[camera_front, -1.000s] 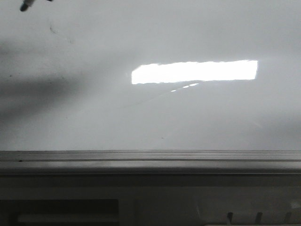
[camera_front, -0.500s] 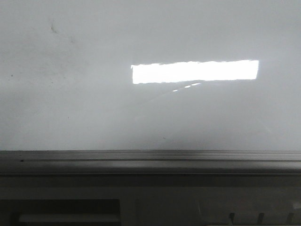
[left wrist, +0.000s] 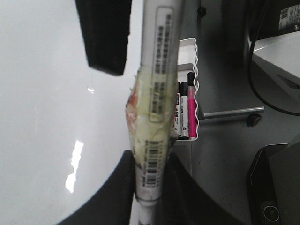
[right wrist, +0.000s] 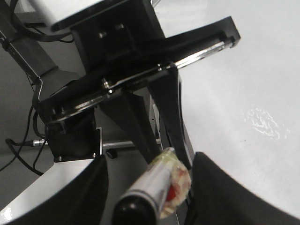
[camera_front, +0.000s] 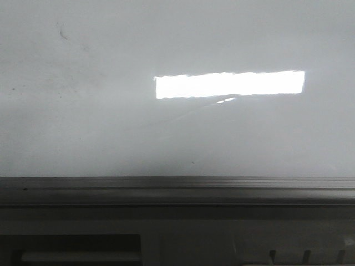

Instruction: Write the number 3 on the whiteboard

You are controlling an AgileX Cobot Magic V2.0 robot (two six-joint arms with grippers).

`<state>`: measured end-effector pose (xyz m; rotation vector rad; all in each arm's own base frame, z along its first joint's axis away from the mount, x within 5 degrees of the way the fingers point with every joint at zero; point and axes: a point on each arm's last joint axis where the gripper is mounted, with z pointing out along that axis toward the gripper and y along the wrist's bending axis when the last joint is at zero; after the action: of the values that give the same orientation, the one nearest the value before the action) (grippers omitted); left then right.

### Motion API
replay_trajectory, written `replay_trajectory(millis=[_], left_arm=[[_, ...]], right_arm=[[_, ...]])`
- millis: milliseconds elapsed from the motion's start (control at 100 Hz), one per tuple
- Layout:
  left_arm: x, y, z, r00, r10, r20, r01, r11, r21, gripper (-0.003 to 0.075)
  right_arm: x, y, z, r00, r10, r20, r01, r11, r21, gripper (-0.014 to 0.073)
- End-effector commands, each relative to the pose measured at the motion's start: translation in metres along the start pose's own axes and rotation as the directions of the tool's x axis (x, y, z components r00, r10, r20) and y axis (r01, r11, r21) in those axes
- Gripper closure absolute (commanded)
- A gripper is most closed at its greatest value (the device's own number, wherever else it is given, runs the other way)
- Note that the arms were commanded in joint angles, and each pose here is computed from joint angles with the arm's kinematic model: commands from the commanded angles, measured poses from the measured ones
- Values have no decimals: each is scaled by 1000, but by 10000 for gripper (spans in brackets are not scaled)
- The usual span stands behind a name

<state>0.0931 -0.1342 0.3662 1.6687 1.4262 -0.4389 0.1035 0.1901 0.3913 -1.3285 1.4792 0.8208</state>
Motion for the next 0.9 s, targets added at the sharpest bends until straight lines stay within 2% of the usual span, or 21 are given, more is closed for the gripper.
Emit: replay_trajectory(millis=[0, 60, 130, 330, 390, 430, 480, 580, 650, 780, 890], left_arm=[[-12, 5, -7, 997, -13, 79, 17, 999, -48, 741], [-12, 5, -7, 997, -13, 79, 17, 999, -48, 741], [-12, 5, -7, 997, -13, 79, 17, 999, -48, 741], [-14, 4, -7, 995, -29, 99, 34, 999, -42, 738], [-16, 4, -9, 992, -38, 121, 45, 998, -52, 716], [-17, 4, -11, 990, -41, 135, 50, 997, -65, 672], [-19, 5, -16, 986, -40, 162, 56, 993, -99, 597], [-23, 4, -32, 976, -29, 216, 69, 981, -179, 400], [-24, 1, -47, 972, -11, 237, 70, 967, -244, 313], [-17, -8, -76, 966, -67, 249, 156, 921, -356, 306], [-5, -17, -93, 943, -180, 280, 290, 858, -425, 377]], right_arm=[[-17, -6, -1, 997, 12, 78, -15, 999, 37, 244], [-17, -7, 4, 997, 33, 71, -35, 999, 24, 268], [-14, -8, 11, 998, 47, 51, -47, 999, 7, 341], [-7, -9, 22, 998, 64, -4, -64, 997, -38, 666], [-7, -10, 23, 998, 64, 4, -64, 998, -24, 657], [-8, -11, 23, 998, 65, 11, -64, 998, -12, 657], [-9, -14, 22, 998, 52, 20, -53, 999, 15, 657], [-15, -21, 19, 999, 1, 38, -4, 997, 81, 657], [-22, -27, 14, 998, -17, 57, 10, 993, 120, 657], [-28, -46, 4, 996, -20, 85, 1, 976, 216, 657], [-25, -68, -7, 996, -11, 89, -19, 943, 334, 657]])
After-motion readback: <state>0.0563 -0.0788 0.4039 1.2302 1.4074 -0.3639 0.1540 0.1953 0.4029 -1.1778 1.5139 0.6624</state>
